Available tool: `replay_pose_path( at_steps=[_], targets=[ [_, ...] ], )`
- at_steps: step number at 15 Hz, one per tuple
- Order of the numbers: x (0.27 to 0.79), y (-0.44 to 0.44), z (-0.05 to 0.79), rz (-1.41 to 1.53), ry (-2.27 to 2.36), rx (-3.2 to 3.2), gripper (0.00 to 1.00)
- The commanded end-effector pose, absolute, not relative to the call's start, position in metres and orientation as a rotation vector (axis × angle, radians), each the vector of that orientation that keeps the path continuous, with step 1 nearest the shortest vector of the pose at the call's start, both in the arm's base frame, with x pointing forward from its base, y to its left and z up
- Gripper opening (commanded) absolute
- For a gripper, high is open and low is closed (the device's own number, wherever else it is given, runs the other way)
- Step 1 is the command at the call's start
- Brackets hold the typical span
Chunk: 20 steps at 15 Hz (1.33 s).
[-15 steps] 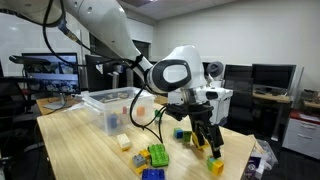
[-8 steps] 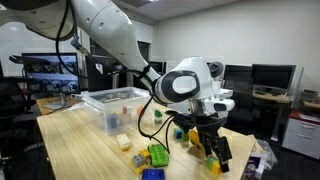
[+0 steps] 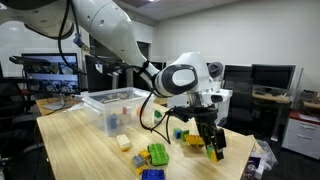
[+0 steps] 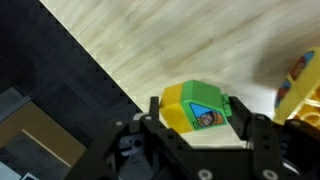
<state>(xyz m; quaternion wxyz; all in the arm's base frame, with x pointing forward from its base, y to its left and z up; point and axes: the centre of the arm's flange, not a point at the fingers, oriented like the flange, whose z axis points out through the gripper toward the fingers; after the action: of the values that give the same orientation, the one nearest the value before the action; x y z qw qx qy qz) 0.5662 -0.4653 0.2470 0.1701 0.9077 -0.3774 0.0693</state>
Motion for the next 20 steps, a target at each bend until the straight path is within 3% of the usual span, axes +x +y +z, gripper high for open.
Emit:
replay_pose_path(
  at_steps=[1, 7, 15, 16, 17, 20],
  targets=[
    [0.579, -0.417, 0.330, 0.336, -0.982, 2.689, 0.43],
    [0.597, -0.275, 0.419, 0.515, -0.580, 2.933, 0.43],
    [0.527, -0.111, 0.445, 0.363, -0.050, 3.197, 0.43],
    [0.520, -0.102, 0.446, 0.327, -0.019, 3.209, 0.78],
    [0.517, -0.100, 0.447, 0.306, -0.015, 3.210, 0.93],
    [0.523, -0.119, 0.448, 0.291, -0.085, 3.191, 1.00]
  ],
)
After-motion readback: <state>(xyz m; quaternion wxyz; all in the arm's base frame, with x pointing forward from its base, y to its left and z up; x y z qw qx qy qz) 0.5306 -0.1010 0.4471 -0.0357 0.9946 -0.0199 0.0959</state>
